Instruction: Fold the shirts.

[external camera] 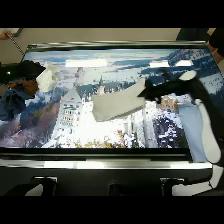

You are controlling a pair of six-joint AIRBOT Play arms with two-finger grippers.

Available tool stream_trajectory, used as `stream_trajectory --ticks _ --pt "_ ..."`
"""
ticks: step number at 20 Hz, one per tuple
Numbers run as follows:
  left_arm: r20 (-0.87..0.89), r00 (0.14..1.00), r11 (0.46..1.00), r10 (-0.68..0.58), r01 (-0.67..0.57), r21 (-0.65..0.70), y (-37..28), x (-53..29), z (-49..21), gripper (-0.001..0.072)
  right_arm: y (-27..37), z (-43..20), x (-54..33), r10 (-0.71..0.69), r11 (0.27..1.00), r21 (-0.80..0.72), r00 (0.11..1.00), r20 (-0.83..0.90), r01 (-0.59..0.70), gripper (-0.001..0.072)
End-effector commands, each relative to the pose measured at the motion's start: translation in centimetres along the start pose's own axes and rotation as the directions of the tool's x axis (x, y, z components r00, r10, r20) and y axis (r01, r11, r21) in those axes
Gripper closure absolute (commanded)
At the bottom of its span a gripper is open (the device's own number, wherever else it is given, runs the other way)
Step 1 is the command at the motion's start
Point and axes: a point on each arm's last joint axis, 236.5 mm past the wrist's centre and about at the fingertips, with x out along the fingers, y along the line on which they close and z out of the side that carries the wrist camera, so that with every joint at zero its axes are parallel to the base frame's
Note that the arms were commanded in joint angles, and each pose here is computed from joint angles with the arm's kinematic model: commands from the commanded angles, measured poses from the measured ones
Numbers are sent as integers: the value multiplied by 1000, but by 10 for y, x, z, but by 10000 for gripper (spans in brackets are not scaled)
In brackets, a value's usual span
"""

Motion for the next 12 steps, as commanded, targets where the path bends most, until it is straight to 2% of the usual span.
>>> stream_trajectory --ticks 1,6,12 --pt "0 1000 1000 0 0 1 0 0 0 686 -46 27 -115 -149 987 92 962 227 131 662" --pt "0 1000 1000 0 0 1 0 0 0 686 -93 36 -245 -220 958 272 845 486 93 662" --pt "1 1000 1000 0 0 1 0 0 0 686 -128 24 -336 -282 913 408 710 645 -8 662"
